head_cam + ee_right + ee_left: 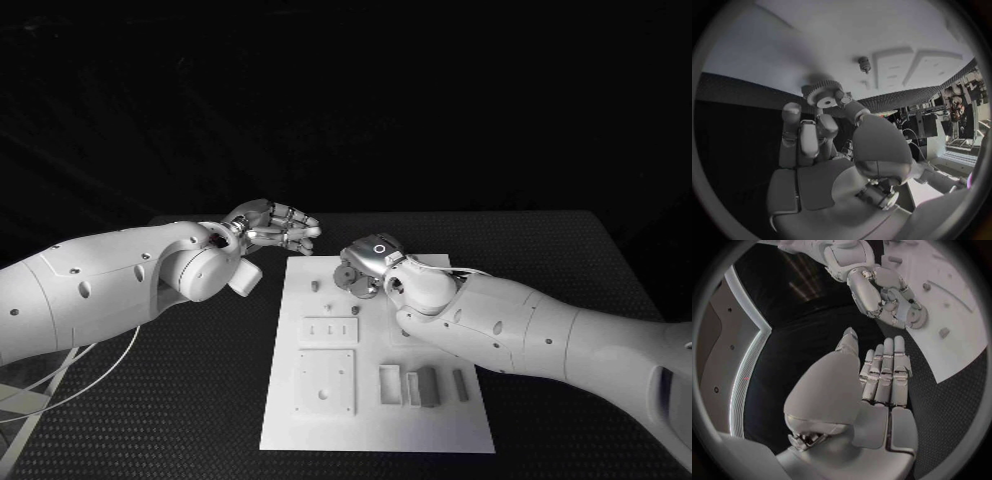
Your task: Assemble the parts on the task board
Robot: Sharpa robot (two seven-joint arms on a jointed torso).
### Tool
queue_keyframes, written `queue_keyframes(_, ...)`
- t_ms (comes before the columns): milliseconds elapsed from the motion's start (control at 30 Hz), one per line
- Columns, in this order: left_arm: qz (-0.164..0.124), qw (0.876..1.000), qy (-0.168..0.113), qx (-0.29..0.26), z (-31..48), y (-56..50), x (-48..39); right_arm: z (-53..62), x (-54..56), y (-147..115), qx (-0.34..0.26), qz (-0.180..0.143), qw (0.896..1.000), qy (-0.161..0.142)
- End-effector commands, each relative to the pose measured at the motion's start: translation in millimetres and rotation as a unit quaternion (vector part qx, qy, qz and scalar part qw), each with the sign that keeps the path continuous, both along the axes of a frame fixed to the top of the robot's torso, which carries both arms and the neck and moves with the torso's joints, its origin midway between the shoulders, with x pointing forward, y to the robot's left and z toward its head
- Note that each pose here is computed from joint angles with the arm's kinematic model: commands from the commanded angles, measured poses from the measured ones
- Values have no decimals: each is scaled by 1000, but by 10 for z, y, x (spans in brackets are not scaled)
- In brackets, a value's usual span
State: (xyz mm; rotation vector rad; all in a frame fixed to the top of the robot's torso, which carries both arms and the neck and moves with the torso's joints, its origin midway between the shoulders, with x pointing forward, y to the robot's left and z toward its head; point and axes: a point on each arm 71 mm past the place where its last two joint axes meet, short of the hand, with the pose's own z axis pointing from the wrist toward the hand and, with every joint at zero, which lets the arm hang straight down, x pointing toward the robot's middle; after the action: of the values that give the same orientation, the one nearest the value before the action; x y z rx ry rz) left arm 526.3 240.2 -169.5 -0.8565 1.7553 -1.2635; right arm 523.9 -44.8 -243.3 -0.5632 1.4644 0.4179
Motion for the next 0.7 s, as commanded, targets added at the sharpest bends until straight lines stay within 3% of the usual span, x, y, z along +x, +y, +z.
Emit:
queue_keyframes(33, -5, 1000, -3, -3, 11, -21, 2, -92, -4, -39, -16, -6, 999, 33)
queue_keyframes(700, -7, 1000, 0, -3, 6, -26, 2, -96, 2, -77, -9, -9, 999, 39)
